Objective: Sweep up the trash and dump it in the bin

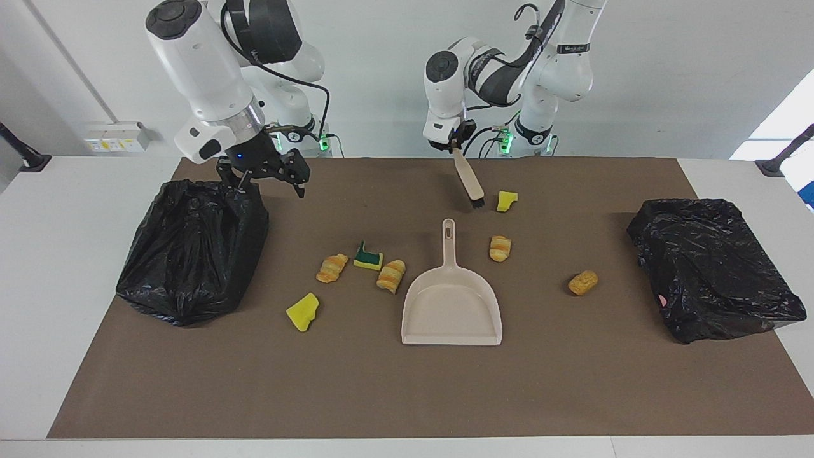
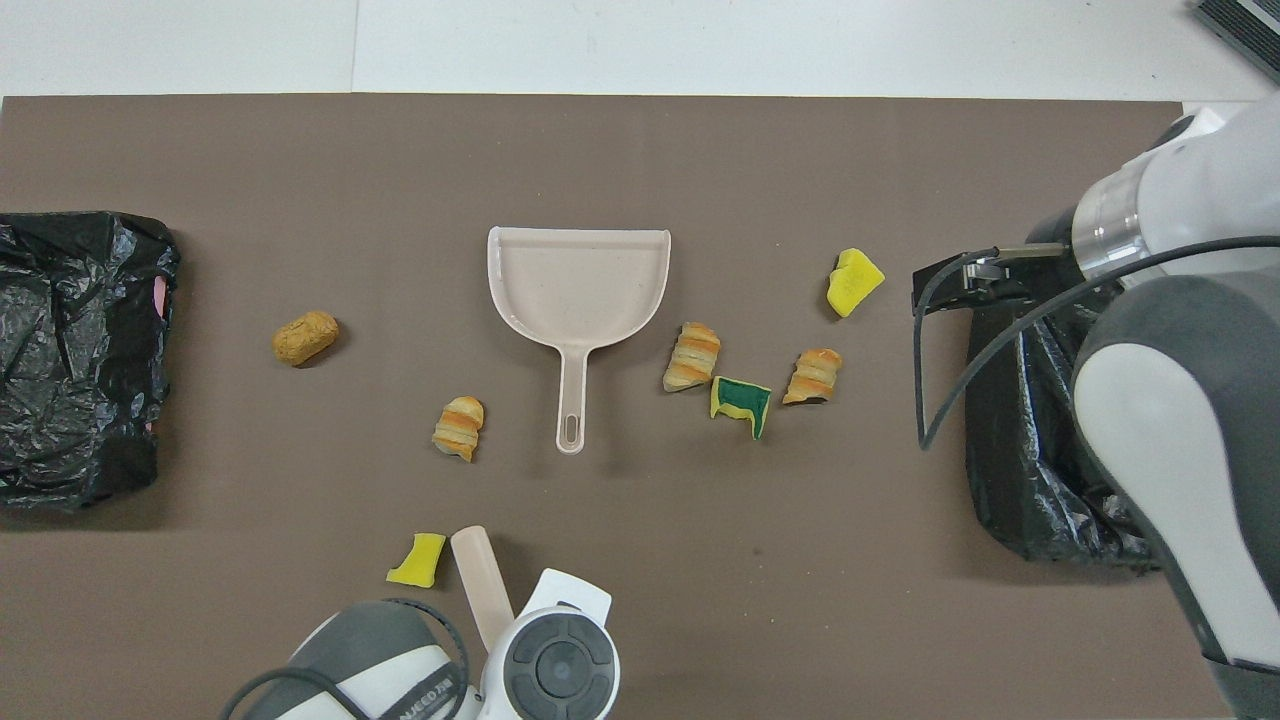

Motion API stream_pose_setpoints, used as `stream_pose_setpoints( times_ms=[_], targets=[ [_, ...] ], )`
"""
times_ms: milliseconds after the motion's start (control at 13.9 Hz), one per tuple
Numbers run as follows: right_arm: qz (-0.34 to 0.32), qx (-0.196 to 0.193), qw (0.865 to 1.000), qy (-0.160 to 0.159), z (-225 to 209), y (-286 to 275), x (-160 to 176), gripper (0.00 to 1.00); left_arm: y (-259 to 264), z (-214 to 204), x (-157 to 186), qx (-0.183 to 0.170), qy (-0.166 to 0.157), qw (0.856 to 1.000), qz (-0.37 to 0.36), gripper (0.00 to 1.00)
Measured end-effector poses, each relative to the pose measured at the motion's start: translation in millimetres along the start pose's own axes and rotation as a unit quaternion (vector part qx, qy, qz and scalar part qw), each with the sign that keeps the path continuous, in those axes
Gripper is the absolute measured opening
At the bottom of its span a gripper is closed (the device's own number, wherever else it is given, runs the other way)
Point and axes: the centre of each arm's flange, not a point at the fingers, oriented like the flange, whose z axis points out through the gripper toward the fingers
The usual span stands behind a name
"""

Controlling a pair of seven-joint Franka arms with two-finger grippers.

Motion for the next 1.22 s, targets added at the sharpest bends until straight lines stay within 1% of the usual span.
stream_pose_setpoints(
  times_ms=[144, 287, 503, 719, 791, 1006, 1078, 1222],
  targets=[
    [-0.006, 0.003, 1.0, 0.008, 13, -23, 6, 1.0, -12, 5, 24, 0.009, -0.015, 0.998, -0.065, 0.26],
    [0.005, 0.007, 1.0, 0.018, 37, -55, 13, 1.0, -26, 11, 49, 0.016, -0.03, 0.991, -0.129, 0.26],
    [0.028, 0.011, 0.999, 0.025, 85, -105, 20, 1.0, -40, 19, 65, 0.037, -0.047, 0.979, -0.194, 0.26],
    [0.047, 0.005, 0.998, 0.037, 119, -155, 15, 1.0, -48, 23, 77, 0.037, -0.066, 0.969, -0.237, 0.26],
    [0.059, 0.002, 0.997, 0.043, 128, -175, 10, 1.0, -48, 25, 80, 0.028, -0.079, 0.966, -0.246, 0.26],
    [0.065, 0.004, 0.997, 0.045, 157, -217, -3, 1.0, -43, 29, 92, -0.026, -0.109, 0.954, -0.278, 0.26],
    [0.067, 0.006, 0.997, 0.046, 164, -224, -5, 1.0, -42, 29, 97, -0.041, -0.116, 0.95, -0.288, 0.26],
    [0.079, 0.012, 0.996, 0.049, 176, -241, -10, 1.0, -43, 29, 109, -0.058, -0.122, 0.942, -0.308, 0.26]
  ],
)
